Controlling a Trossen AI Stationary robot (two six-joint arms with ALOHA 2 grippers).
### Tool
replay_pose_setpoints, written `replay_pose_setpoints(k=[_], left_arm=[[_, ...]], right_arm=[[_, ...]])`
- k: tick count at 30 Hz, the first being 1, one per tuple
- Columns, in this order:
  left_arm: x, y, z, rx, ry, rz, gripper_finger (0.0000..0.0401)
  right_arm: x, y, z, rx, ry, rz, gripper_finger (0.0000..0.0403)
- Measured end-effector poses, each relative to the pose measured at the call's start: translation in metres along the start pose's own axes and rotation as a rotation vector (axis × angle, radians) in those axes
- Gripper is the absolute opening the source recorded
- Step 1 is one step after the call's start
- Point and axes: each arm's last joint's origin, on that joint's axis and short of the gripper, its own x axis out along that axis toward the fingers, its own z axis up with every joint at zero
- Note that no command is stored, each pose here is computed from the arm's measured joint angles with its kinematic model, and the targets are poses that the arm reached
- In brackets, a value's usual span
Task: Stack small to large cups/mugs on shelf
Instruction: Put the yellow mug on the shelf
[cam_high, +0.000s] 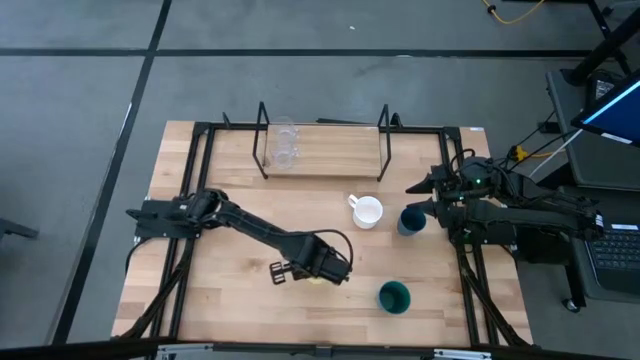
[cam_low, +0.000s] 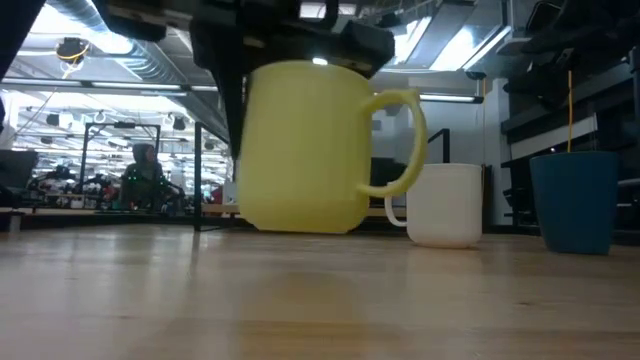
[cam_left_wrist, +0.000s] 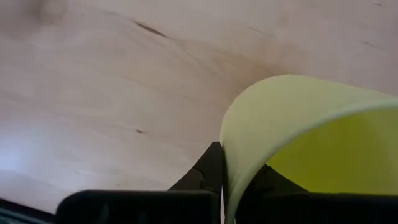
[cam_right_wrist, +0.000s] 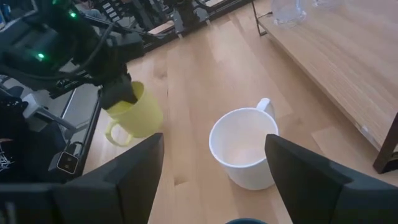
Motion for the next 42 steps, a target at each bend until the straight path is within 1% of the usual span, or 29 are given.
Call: replay_pose_setpoints(k=[6, 10, 13, 15, 17, 25, 30, 33, 36, 42], left_arm=[[0.004, -0.005, 0.003, -0.062, -0.006, 0.002, 0.0005], [0.013, -0.008, 0.002, -0.067, -0.02, 0.008, 0.0005], [0.016, -0.007, 0.003, -0.066, -0.057, 0.004, 0.0009], [0.016, -0.009, 0.003, -0.067, -0.051, -0.016, 0.0016], [0.017, -0.01, 0.004, -0.071, -0.057, -0.011, 0.0026], [0.017, -0.016, 0.011, -0.064, -0.057, -0.018, 0.008], [0.009, -0.02, 0.018, -0.005, -0.046, -0.031, 0.0112], [0.0, -0.021, 0.024, 0.052, -0.039, -0.045, 0.0125], [-0.009, -0.02, 0.031, 0.098, -0.042, -0.041, 0.0133], [-0.029, -0.022, 0.044, 0.18, -0.015, -0.084, 0.0136]], right_arm=[[0.0, -0.001, -0.004, -0.009, 0.04, -0.013, 0.0282], [0.0, -0.001, -0.004, -0.009, 0.039, -0.013, 0.0282], [0.0, -0.001, -0.003, -0.012, 0.03, -0.01, 0.0282], [0.0, -0.001, -0.003, -0.014, 0.031, -0.01, 0.0282], [0.0, -0.001, -0.003, -0.015, 0.03, -0.01, 0.0282], [0.0, -0.001, -0.002, -0.037, 0.025, -0.007, 0.0282], [0.0, 0.0, -0.003, -0.04, 0.029, 0.005, 0.0282], [0.0, 0.0, -0.003, -0.04, 0.031, 0.01, 0.0282], [0.0, 0.0, -0.003, -0.042, 0.031, 0.01, 0.0282], [0.0, 0.0, -0.003, -0.042, 0.031, 0.009, 0.0282]])
